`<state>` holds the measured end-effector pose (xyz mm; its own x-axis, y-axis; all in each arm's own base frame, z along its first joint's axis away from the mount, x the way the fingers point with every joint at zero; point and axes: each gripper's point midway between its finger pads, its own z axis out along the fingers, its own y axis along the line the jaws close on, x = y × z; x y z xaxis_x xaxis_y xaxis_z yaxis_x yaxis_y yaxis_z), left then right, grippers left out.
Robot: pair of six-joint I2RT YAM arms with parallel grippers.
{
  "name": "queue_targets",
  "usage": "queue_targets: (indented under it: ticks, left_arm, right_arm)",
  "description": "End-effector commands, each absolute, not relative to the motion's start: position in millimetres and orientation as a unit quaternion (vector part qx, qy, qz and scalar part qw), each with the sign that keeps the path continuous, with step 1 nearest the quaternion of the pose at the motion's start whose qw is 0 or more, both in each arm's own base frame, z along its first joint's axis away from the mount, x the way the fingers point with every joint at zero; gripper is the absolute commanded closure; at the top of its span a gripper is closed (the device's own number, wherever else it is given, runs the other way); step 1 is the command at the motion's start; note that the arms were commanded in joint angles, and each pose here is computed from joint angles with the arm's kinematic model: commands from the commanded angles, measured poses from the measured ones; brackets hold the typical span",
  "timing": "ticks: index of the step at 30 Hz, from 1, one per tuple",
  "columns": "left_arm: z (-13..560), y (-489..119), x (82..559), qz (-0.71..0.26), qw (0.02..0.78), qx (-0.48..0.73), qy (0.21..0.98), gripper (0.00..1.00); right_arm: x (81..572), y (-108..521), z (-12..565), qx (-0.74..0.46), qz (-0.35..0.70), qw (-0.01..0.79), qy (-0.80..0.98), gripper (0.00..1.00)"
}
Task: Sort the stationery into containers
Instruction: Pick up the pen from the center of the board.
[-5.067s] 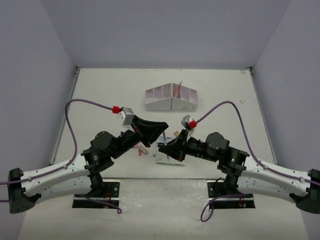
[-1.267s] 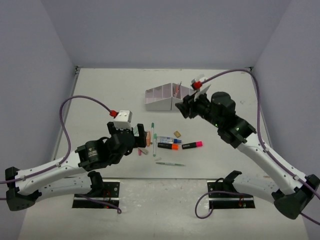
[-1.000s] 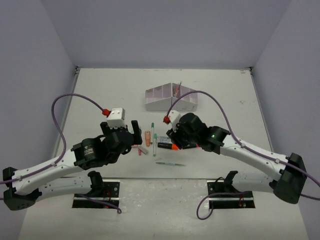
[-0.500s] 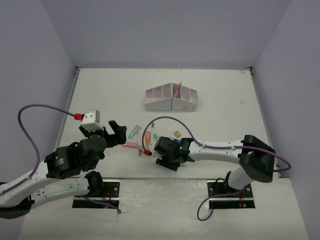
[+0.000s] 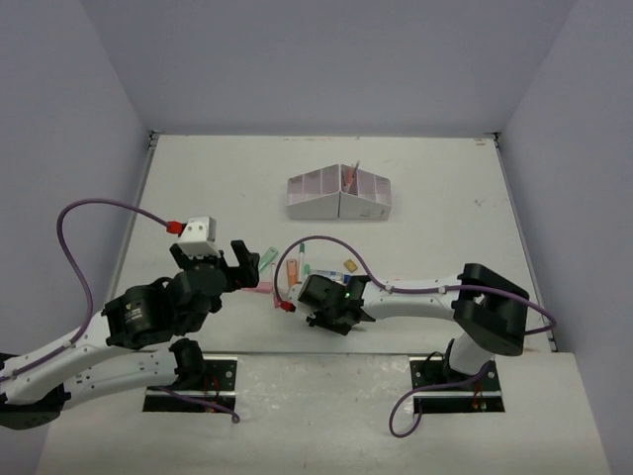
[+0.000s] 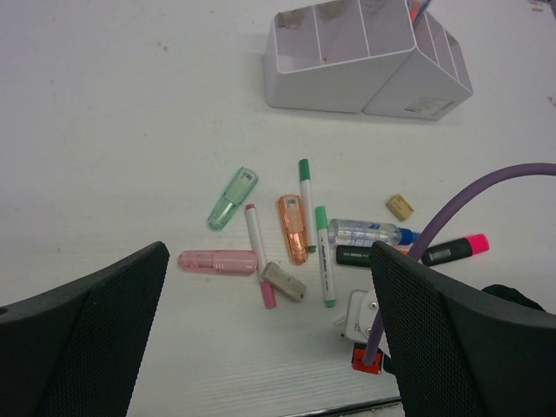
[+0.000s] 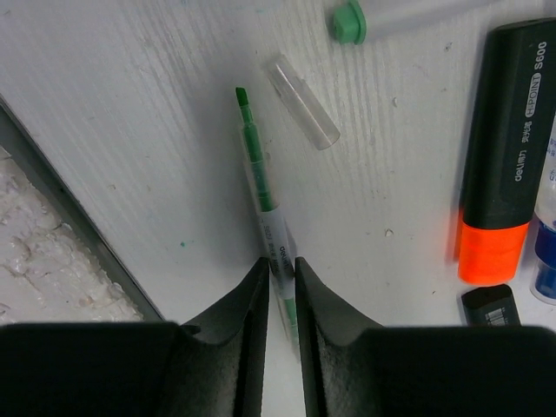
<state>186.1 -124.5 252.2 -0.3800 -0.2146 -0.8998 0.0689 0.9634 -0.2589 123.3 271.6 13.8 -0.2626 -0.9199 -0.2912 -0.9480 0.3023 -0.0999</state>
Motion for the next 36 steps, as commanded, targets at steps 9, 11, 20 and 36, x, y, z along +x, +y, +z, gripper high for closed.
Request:
queue_targets:
  ticks: [9,11,20,36]
  left_arm:
    - [260.8,-126.1,186.4,-0.148,0.566,-0.047,0.810,0.00]
    - [260.7,-125.4,186.1,-0.148,0.565,-0.051,0.810,0.00]
    - [265.0,-114.2,189.2,-0.129,0.560,-0.115,0.810,0.00]
    - [214.1,-162.4,262.0,-0.097,0.495,-0.243,0.828,0.01]
  right_arm:
    - [114.3,281.6,2.1,-0.614,0.052,0.143,0.775,0.78]
    - [114.3,282.4,4.9,-0.615,0.052,0.148,0.773,0.84]
    - [123.5,278.5,61.9,-0.592,0.073,0.246,0.764,1.00]
    - [241.0,148.1,166.2,-0.156,-0.018,0.443,0.883,1.00]
